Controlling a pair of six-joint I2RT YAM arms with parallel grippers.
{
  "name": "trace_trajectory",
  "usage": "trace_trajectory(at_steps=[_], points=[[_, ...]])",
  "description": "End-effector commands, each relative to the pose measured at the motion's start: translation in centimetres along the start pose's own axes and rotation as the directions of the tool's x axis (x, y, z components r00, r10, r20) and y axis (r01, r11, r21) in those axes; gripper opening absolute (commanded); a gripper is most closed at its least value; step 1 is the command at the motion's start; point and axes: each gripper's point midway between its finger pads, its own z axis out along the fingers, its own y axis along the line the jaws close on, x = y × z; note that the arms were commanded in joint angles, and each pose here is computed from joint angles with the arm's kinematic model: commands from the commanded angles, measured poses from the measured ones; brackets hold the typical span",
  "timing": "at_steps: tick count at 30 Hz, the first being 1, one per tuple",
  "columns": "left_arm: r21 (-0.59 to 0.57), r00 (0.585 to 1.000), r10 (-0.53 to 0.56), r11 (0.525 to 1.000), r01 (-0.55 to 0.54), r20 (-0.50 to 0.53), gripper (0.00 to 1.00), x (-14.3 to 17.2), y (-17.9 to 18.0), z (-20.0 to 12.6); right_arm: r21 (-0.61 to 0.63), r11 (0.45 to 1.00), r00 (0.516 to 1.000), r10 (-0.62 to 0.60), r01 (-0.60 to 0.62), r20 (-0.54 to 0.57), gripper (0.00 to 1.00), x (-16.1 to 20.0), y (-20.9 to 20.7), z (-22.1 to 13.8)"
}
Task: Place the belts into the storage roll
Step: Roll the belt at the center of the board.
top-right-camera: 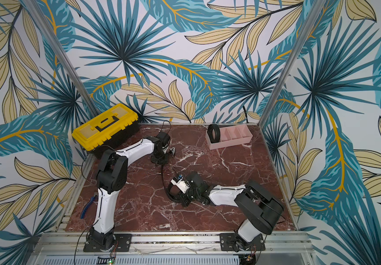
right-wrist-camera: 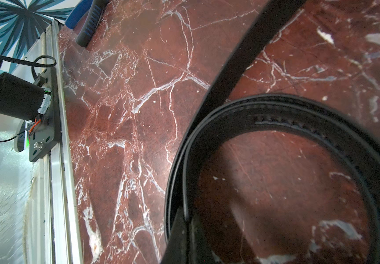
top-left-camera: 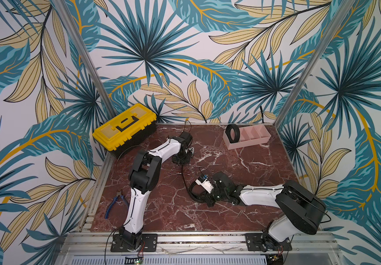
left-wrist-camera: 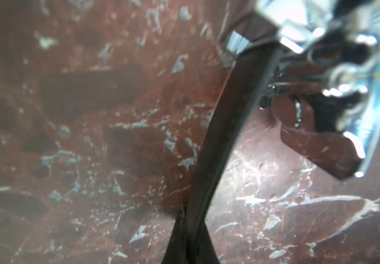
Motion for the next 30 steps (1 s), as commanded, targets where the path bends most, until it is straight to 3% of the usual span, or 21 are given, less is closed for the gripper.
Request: trace_trajectory(at_steps=[1, 10, 14, 17, 25, 26, 30], points=[[-0.016, 0.995, 0.044, 0.999, -0.043, 0.086, 0.0, -3.3, 0.1, -0.3, 0.012, 0.999, 0.99, 0.05, -0.049, -0.135, 0.0, 4.1, -0.3, 0.3], [-0.02, 0.988, 0.072, 0.997, -0.069, 0.138, 0.0, -7.3, -0.1, -0.1, 0.028, 0.999, 0.99, 0.049, -0.046, -0.131, 0.0, 3.9, -0.3, 0.0], [0.067, 0.991, 0.04, 0.997, -0.049, 0.13, 0.0, -7.2, -1.5, -0.3, 0.039, 0.998, 0.99, 0.051, -0.047, -0.133, 0.0, 4.1, -0.5, 0.0], [0.188, 0.994, 0.033, 0.981, -0.053, 0.108, 0.0, -6.6, -4.3, -0.8, 0.039, 0.998, 0.991, 0.057, -0.052, -0.12, 0.0, 4.2, -0.8, 0.5], [0.37, 0.99, 0.112, 0.919, -0.135, 0.082, 0.0, -4.4, -12.3, -2.3, 0.022, 0.999, 0.993, 0.049, -0.047, -0.108, 0.0, 3.5, -0.7, 1.2], [0.38, 0.991, 0.122, 0.915, -0.131, 0.047, 0.0, -3.6, -13.1, -0.8, 0.019, 0.999, 0.993, 0.045, -0.044, -0.107, 0.0, 3.4, -0.6, 1.2], [0.425, 0.984, 0.172, 0.889, -0.17, 0.034, 0.0, -2.3, -16.3, -0.6, 0.006, 0.999, 0.993, 0.036, -0.036, -0.114, 0.0, 3.2, -0.3, 1.2]])
